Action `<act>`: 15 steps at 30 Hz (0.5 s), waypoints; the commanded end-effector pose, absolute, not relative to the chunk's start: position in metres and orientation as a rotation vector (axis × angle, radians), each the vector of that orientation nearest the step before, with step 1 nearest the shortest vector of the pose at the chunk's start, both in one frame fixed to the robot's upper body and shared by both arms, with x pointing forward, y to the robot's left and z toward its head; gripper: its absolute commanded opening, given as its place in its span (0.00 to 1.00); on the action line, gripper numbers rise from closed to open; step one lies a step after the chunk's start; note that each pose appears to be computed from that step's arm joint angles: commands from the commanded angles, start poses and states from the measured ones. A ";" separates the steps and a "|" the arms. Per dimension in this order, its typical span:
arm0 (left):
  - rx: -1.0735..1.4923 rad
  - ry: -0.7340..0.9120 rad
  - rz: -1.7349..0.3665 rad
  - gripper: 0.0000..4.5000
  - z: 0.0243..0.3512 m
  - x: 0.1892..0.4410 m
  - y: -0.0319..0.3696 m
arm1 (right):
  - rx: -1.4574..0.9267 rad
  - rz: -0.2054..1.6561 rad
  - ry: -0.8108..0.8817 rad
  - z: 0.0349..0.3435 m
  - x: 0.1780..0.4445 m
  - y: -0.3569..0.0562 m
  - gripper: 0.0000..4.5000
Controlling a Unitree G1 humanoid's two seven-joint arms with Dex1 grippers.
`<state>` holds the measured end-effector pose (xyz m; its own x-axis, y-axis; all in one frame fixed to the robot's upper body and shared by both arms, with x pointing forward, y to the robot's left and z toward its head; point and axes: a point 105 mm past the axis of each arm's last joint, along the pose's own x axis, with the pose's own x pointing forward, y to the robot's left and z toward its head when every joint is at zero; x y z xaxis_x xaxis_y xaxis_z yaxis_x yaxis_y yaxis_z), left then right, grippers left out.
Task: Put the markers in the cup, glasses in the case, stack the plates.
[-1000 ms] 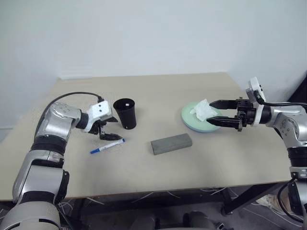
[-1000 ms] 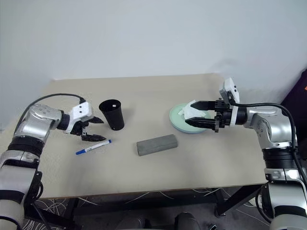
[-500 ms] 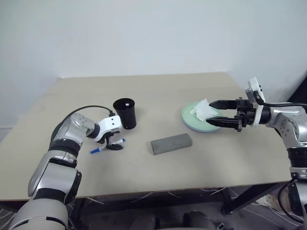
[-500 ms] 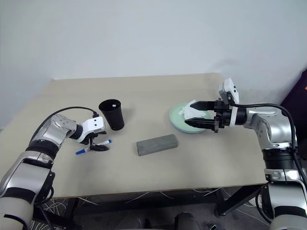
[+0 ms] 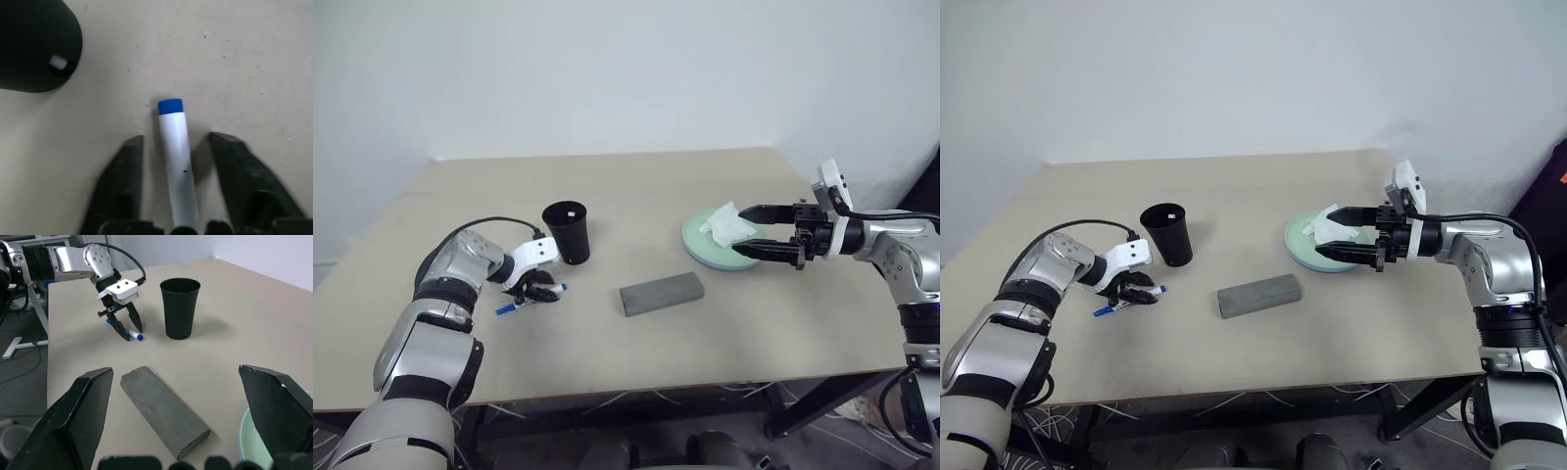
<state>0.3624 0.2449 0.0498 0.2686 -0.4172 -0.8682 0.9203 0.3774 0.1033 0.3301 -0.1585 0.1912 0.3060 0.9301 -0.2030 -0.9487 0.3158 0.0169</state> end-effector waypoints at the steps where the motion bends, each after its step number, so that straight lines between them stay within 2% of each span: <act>1: 0.736 0.891 -0.998 0.20 0.053 0.364 0.249 | -0.142 1.261 0.146 0.202 0.327 -0.155 0.99; 3: 0.734 0.897 -1.004 0.06 0.053 0.363 0.249 | -0.142 1.261 0.147 0.202 0.327 -0.155 0.99; 4: 0.733 0.899 -1.006 0.02 0.053 0.362 0.250 | -0.142 1.262 0.147 0.202 0.327 -0.155 0.99; 12: 0.685 0.869 -1.091 0.02 0.062 0.355 0.247 | -0.143 1.263 0.146 0.203 0.328 -0.154 0.99; 15: 0.541 0.731 -1.213 0.02 0.086 0.356 0.221 | -0.145 1.262 0.145 0.203 0.328 -0.155 0.99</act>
<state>0.3501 0.2344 0.0602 0.1651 -0.5412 -0.8246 0.9494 0.3136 -0.0157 0.3290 -0.1568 0.1917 0.3009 0.9311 -0.2063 -0.9505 0.3103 0.0138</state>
